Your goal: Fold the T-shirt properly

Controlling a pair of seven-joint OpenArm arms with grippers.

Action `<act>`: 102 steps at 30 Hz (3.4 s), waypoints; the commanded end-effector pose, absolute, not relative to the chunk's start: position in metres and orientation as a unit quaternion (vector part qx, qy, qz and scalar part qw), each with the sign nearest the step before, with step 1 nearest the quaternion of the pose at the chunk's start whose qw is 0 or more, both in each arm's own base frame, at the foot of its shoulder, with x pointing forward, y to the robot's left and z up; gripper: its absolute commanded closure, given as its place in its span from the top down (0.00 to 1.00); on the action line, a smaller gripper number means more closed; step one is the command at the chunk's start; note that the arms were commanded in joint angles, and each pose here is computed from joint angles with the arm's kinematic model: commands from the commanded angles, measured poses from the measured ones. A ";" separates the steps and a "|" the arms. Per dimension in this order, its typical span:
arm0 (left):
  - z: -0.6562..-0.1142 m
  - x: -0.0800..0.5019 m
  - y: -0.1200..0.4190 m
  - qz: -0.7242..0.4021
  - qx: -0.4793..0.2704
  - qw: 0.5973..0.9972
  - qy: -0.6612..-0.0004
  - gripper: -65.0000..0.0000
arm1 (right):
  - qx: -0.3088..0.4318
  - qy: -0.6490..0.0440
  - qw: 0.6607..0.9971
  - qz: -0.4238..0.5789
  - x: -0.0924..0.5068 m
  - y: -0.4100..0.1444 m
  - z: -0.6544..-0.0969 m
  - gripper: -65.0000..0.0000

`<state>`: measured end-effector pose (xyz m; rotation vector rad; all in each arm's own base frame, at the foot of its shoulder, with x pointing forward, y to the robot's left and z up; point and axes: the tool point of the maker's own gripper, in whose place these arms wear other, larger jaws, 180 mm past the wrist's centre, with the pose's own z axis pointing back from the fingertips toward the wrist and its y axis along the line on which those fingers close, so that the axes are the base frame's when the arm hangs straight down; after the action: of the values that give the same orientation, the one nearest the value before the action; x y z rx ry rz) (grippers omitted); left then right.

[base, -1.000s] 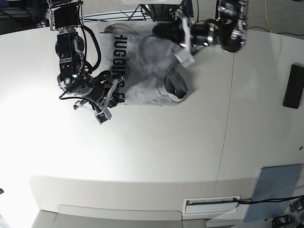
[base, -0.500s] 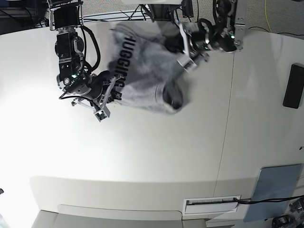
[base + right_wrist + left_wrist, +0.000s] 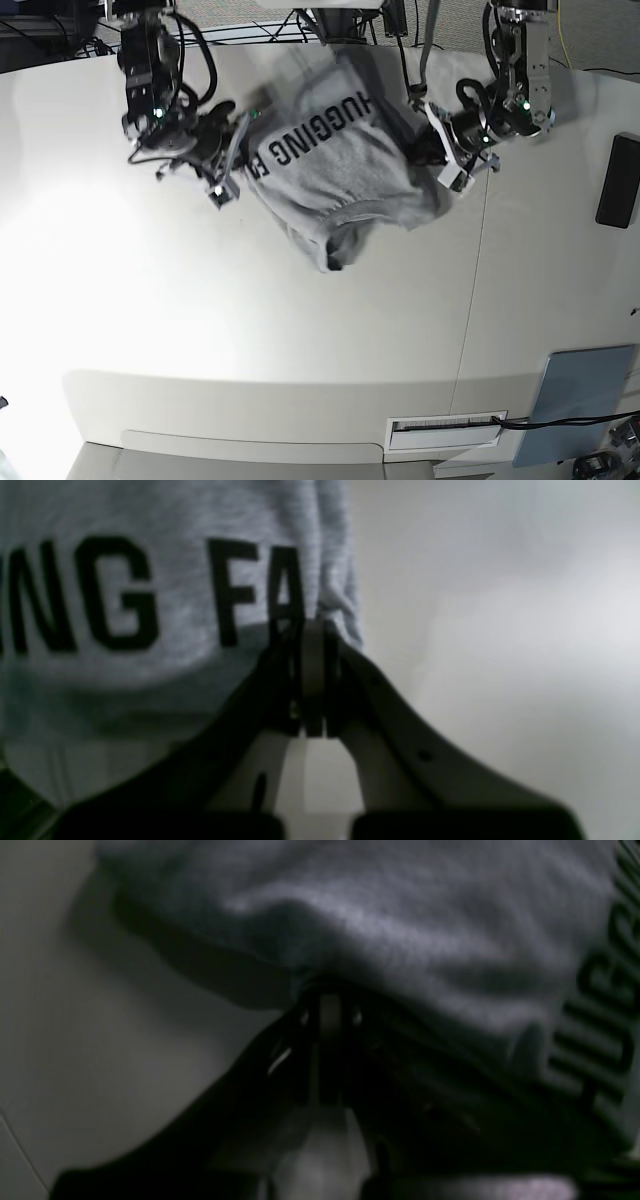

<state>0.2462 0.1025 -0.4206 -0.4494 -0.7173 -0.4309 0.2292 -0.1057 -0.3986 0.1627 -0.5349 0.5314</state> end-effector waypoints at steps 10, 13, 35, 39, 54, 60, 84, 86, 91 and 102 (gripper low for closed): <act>-0.386 0.292 0.102 -0.206 -0.207 0.859 -0.421 0.04 | 0.103 -0.276 0.920 0.257 0.196 -0.091 -0.387 0.00; -0.378 0.299 0.094 -0.204 -0.217 0.850 -0.435 0.04 | 0.115 -0.268 0.919 0.266 0.189 -0.080 -0.390 0.00; -0.347 0.289 0.141 -0.169 -0.178 0.843 -0.478 0.04 | -0.012 -0.368 0.911 0.186 0.229 -0.148 -0.329 0.00; -0.346 0.271 0.184 -0.098 -0.170 0.853 -0.483 0.04 | -0.034 -0.364 0.921 0.137 0.229 -0.184 -0.324 0.00; -0.367 0.174 0.258 -0.018 -0.125 0.899 -0.419 0.04 | -0.083 -0.330 0.934 0.109 0.168 -0.226 -0.304 0.00; -0.378 0.138 0.258 -0.018 -0.121 0.919 -0.374 0.04 | -0.114 -0.278 0.950 0.090 0.135 -0.252 -0.312 0.00; -0.457 -0.046 0.272 0.119 -0.139 0.972 -0.150 0.04 | -0.088 0.037 0.993 0.071 -0.046 -0.286 -0.385 0.00; -0.470 -0.060 0.280 0.142 -0.139 0.972 -0.128 0.04 | -0.080 0.067 0.993 0.056 -0.063 -0.291 -0.399 0.00; -0.498 -0.071 0.311 0.203 -0.118 0.963 -0.133 0.04 | -0.050 0.138 0.989 0.011 -0.103 -0.301 -0.437 0.00; -0.551 -0.089 0.325 0.141 -0.107 0.983 -0.043 0.04 | 0.010 0.218 0.974 -0.066 -0.150 -0.316 -0.516 0.00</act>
<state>-0.0830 0.3178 -0.5555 -0.2232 -0.0964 0.2932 -0.1484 -0.3070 -0.5221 0.0348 0.4284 -0.1453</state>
